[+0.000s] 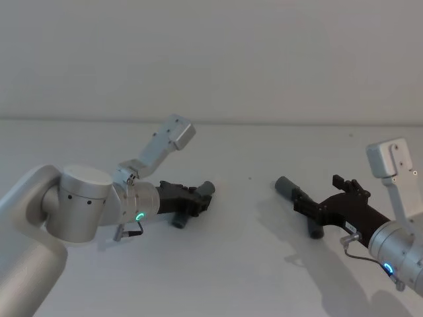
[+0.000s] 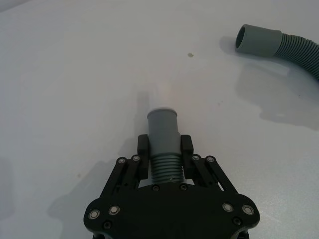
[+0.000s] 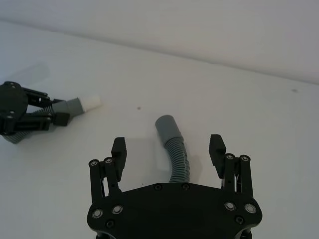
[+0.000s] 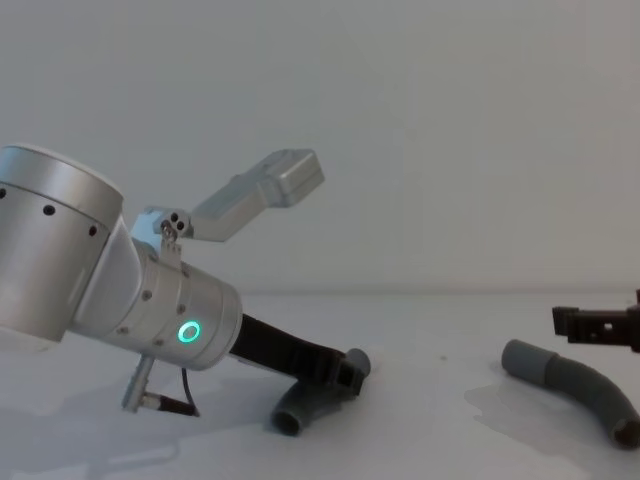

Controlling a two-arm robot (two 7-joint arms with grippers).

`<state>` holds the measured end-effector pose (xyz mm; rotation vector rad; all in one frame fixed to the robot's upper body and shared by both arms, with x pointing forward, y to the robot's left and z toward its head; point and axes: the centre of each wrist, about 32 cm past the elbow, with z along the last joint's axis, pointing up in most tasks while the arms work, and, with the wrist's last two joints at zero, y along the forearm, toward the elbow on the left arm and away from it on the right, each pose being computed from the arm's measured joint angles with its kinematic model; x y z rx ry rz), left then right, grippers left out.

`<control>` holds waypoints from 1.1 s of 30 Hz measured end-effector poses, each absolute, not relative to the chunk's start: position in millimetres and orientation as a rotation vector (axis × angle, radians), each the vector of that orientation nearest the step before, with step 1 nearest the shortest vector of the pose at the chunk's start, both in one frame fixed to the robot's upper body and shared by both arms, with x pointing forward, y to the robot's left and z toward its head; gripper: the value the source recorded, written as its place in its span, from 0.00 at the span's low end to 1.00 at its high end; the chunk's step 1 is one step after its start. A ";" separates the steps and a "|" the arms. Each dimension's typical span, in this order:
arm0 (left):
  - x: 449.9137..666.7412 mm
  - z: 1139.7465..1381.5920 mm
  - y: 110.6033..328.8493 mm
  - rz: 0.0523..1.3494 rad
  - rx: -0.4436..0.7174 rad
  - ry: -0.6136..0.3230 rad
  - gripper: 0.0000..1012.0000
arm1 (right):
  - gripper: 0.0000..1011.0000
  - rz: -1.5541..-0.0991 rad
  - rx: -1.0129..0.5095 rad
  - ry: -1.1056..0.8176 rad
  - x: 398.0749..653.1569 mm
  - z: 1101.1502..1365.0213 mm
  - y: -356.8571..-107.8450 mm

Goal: Use both hands to pick up one end of the pipe from the table, align the ends, and insert them.

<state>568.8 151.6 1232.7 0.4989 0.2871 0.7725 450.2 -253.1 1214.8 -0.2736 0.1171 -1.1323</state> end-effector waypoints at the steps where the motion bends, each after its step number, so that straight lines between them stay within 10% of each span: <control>1: 568.8 1232.7 151.6 0.773 0.499 0.287 0.35 | 0.99 -1.130 -0.281 0.121 451.1 1215.1 -253.1; 33: 568.8 1232.7 151.6 0.773 0.499 0.287 0.35 | 0.99 -1.130 -0.435 0.226 477.5 1210.5 -255.6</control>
